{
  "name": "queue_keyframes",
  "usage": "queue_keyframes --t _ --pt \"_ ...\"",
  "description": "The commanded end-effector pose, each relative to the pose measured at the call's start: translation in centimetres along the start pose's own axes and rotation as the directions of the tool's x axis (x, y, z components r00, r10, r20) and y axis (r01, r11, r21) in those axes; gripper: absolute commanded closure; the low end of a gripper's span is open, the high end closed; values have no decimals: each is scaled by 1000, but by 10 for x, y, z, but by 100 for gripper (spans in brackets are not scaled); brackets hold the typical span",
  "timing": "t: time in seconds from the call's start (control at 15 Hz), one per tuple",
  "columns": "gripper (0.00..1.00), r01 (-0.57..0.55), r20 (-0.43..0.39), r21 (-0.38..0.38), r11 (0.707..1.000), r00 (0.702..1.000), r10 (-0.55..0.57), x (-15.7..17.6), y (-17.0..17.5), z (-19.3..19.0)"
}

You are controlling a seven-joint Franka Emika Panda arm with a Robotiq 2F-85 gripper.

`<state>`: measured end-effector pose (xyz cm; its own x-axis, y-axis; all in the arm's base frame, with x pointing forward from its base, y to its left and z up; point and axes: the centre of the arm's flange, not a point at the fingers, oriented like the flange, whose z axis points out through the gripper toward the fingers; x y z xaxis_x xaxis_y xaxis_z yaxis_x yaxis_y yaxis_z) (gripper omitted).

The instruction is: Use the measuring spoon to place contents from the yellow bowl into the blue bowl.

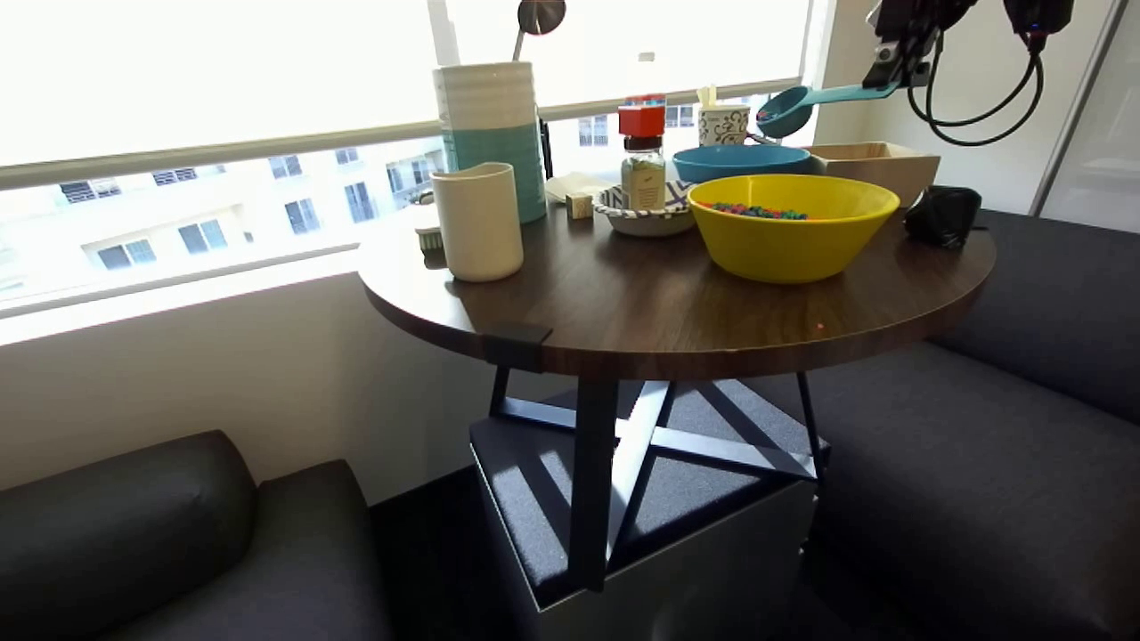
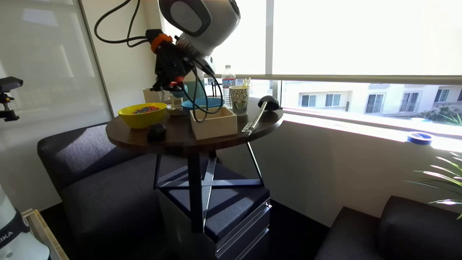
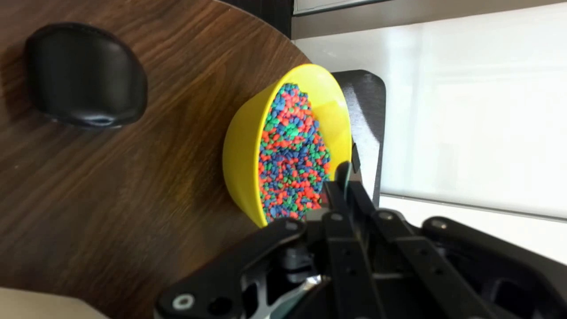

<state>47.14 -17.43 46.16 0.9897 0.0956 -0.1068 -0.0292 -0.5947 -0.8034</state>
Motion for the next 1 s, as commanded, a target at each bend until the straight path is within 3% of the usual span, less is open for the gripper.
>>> queue_keyframes --t 0.0,0.47,0.93 --pt "98 -24 -84 -31 999 996 21 26 -3 -22" --pt "98 -121 -159 -213 970 983 88 51 -14 -36" --pt "98 -167 -150 -441 882 982 111 59 -26 -22"
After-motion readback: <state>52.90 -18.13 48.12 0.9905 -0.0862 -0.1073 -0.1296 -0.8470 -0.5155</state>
